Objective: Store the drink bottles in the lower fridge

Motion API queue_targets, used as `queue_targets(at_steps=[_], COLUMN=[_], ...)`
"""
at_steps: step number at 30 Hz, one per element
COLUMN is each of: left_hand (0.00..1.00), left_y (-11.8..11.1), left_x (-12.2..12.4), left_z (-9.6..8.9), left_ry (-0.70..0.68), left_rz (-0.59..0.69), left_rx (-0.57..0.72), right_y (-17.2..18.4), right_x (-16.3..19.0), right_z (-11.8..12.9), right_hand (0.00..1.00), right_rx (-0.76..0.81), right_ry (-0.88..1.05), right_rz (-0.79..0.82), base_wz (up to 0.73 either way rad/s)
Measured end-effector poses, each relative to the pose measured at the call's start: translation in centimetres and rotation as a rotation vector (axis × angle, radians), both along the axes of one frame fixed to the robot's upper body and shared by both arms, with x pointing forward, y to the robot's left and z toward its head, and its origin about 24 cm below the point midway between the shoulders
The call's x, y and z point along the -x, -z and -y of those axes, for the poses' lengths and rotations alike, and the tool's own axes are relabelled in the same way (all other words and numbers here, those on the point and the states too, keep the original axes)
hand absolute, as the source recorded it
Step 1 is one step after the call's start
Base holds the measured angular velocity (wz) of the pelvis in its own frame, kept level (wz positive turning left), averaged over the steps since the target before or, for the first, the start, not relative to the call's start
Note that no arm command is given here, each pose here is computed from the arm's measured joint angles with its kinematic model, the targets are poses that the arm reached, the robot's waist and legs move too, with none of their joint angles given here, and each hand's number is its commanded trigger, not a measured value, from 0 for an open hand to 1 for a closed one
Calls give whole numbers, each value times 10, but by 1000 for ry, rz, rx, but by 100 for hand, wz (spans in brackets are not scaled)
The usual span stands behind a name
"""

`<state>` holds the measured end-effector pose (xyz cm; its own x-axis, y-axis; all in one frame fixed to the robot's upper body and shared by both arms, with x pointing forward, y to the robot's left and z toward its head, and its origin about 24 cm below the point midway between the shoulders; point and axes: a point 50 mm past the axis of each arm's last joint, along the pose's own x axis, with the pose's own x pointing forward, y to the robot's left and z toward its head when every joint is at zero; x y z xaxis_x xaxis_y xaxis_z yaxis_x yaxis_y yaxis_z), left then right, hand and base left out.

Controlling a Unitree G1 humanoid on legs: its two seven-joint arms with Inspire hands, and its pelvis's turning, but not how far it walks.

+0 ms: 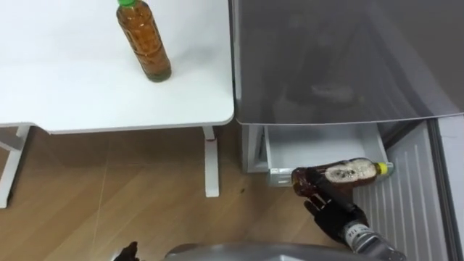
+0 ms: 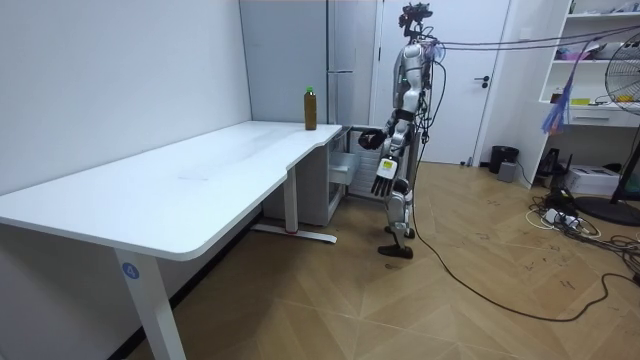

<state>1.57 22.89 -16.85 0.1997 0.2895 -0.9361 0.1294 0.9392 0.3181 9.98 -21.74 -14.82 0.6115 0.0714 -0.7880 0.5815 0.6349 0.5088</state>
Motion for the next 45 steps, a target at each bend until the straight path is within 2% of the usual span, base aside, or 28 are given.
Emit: queue_targets(at_steps=[15,27,35,45], left_hand=[0,0,0,0], left_y=[1,1,0,-3], left_x=[33,45,51,51], left_z=[2,2,1,-10], left_ry=[-31,-57,-71,-39], left_rz=[-128,-167,-184,-215], left_rx=[59,120,144,167], right_y=[-3,-4,-5,-25], right_x=[-15,-20,-22,-69], right_z=[5,21,23,41], right_hand=[100,100,100,100], right_rx=[19,49,50,75], right_ry=[90,127,129,163], right_rz=[-23,-45,-40,44], base_wz=[0,8,6,12])
